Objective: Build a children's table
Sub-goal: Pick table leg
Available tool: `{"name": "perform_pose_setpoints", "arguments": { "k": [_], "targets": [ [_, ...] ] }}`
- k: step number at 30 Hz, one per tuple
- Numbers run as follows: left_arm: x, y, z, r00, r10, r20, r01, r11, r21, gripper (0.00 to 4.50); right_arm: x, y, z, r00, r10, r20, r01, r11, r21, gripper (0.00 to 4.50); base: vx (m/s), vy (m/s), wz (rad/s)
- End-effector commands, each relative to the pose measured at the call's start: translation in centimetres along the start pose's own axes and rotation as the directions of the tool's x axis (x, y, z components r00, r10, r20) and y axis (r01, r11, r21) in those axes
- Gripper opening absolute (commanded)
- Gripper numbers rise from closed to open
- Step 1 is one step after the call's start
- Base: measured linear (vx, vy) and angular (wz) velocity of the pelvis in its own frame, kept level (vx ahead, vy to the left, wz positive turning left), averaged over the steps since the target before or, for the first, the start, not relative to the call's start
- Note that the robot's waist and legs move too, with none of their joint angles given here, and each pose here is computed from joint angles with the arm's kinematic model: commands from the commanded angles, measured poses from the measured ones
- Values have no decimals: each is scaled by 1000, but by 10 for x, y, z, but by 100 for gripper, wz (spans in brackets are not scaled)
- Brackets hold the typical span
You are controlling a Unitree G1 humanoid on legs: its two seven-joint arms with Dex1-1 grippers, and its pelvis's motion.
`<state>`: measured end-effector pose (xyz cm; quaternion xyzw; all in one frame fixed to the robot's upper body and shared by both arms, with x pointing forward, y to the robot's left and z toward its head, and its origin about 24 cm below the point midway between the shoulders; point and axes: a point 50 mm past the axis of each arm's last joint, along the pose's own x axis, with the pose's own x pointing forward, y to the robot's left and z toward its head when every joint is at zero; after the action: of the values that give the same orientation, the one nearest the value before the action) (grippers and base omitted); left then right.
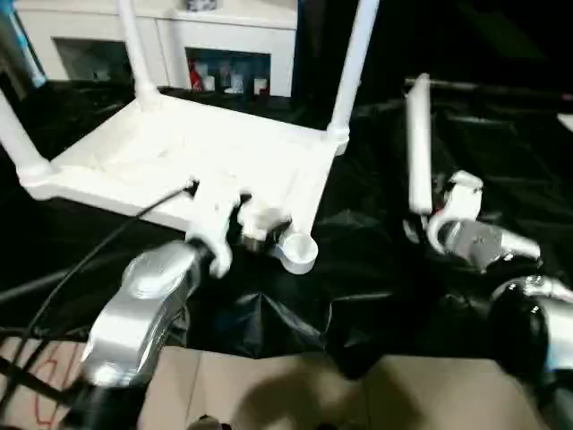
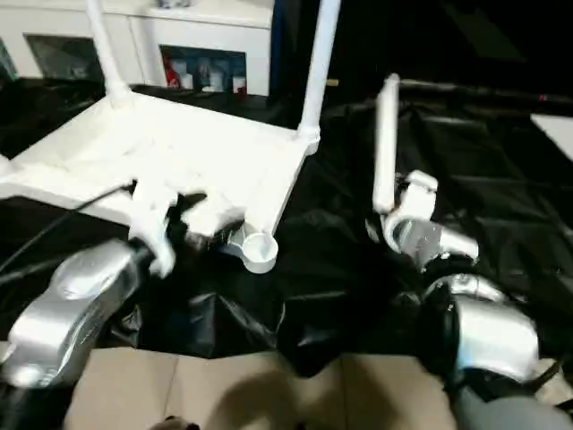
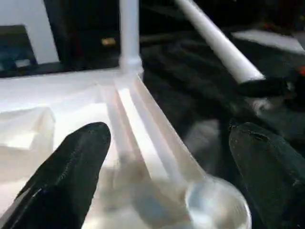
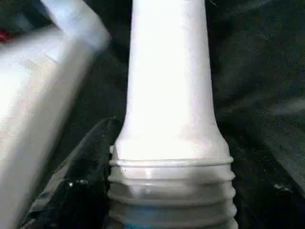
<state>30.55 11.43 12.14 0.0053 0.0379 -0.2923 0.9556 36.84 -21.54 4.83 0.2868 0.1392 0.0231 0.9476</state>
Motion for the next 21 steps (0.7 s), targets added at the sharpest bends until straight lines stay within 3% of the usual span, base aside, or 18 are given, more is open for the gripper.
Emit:
{"name": "perform_pose_setpoints", "arguments": {
  "k": [1, 4, 5, 7, 9, 12, 17, 18, 21],
  "targets": [
    [6, 3, 6, 999, 16, 30, -15, 999, -41, 450, -4, 9, 18, 977, 103, 186, -107, 994, 14, 277, 0, 0, 0],
    [13, -1, 14, 997, -25, 76, 34, 993, -116, 450, -12, 17, 16, 943, 204, 263, -215, 977, 12, 277, 0, 0, 0],
    [19, -5, 24, 989, -68, 130, 92, 978, -189, 450, -20, 25, 13, 902, 298, 313, -323, 946, 30, 277, 0, 0, 0],
    [20, -6, 24, 988, -72, 135, 97, 976, -196, 450, -20, 26, 13, 898, 307, 316, -334, 942, 32, 276, 0, 0, 0],
    [27, -12, 38, 969, -124, 213, 186, 935, -302, 450, -32, 36, 10, 832, 432, 348, -479, 876, 58, 276, 0, 0, 0],
    [37, -24, 54, 924, -227, 307, 346, 838, -422, 450, -52, 56, 0, 718, 621, 316, -669, 740, 66, 276, 0, 0, 0],
    [40, -30, 58, 902, -274, 334, 409, 789, -458, 450, -59, 64, -6, 672, 688, 274, -725, 687, 55, 276, 0, 0, 0],
    [42, -38, 62, 877, -321, 358, 468, 737, -486, 450, -64, 76, -14, 629, 749, 210, -769, 639, 26, 276, 0, 0, 0],
    [44, -41, 64, 866, -341, 365, 492, 714, -499, 450, -67, 81, -18, 610, 773, 174, -787, 617, 17, 276, 0, 0, 0]
  ]
}}
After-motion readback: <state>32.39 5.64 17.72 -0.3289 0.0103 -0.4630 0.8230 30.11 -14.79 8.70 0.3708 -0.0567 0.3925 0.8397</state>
